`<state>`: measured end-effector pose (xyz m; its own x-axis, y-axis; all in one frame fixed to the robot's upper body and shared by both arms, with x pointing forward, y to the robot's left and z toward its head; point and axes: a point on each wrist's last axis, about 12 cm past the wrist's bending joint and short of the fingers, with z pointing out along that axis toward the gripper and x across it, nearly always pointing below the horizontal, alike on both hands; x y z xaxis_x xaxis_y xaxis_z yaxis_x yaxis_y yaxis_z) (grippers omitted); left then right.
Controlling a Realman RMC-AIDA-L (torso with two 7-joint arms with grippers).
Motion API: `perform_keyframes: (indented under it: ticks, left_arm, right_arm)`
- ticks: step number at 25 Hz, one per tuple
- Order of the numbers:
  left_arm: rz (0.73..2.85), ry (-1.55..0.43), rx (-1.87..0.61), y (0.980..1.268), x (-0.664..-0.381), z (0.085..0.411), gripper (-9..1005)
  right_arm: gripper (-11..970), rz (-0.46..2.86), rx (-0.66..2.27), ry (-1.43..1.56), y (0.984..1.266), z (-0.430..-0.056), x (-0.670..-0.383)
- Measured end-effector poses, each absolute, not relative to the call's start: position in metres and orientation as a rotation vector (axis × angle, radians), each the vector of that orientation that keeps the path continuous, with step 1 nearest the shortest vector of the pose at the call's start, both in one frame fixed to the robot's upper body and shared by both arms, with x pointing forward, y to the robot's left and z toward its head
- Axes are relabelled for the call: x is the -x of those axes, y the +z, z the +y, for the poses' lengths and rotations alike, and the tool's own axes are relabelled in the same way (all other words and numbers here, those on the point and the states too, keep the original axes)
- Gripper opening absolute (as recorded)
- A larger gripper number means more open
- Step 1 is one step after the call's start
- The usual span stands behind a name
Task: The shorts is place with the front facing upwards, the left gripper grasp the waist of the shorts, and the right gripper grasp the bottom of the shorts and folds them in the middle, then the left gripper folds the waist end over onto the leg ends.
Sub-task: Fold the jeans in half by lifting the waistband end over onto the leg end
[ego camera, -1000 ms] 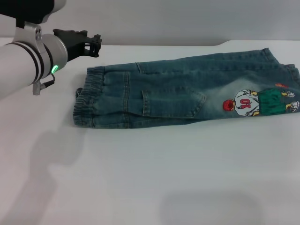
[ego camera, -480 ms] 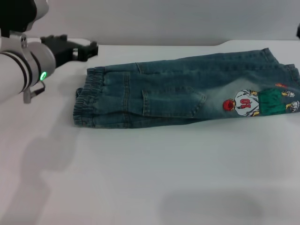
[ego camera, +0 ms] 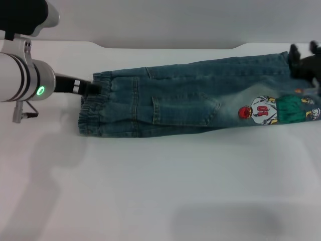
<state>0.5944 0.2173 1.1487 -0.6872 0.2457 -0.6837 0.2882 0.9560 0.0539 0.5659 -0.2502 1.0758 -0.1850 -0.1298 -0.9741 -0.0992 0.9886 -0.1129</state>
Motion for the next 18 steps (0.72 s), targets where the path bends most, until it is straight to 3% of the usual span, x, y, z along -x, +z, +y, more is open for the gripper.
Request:
perform_keyframes:
  ticks: [5, 6, 18]
  left_arm:
    - [2.401, -0.07, -0.385, 1.152, -0.592, 0.217, 851]
    - [2.515, -0.058, -0.43, 1.154, -0.584, 0.21, 852]
    - [2.606, -0.091, -0.47, 1.151, -0.587, 0.196, 852]
  right_arm:
    - [303, 1.758, 0.19, -0.03, 1.07, -0.245, -0.564]
    - [263, 1.758, 0.188, -0.033, 1.069, -0.246, -0.564]
    - [31, 1.72, 0.197, -0.011, 1.06, -0.235, -0.564]
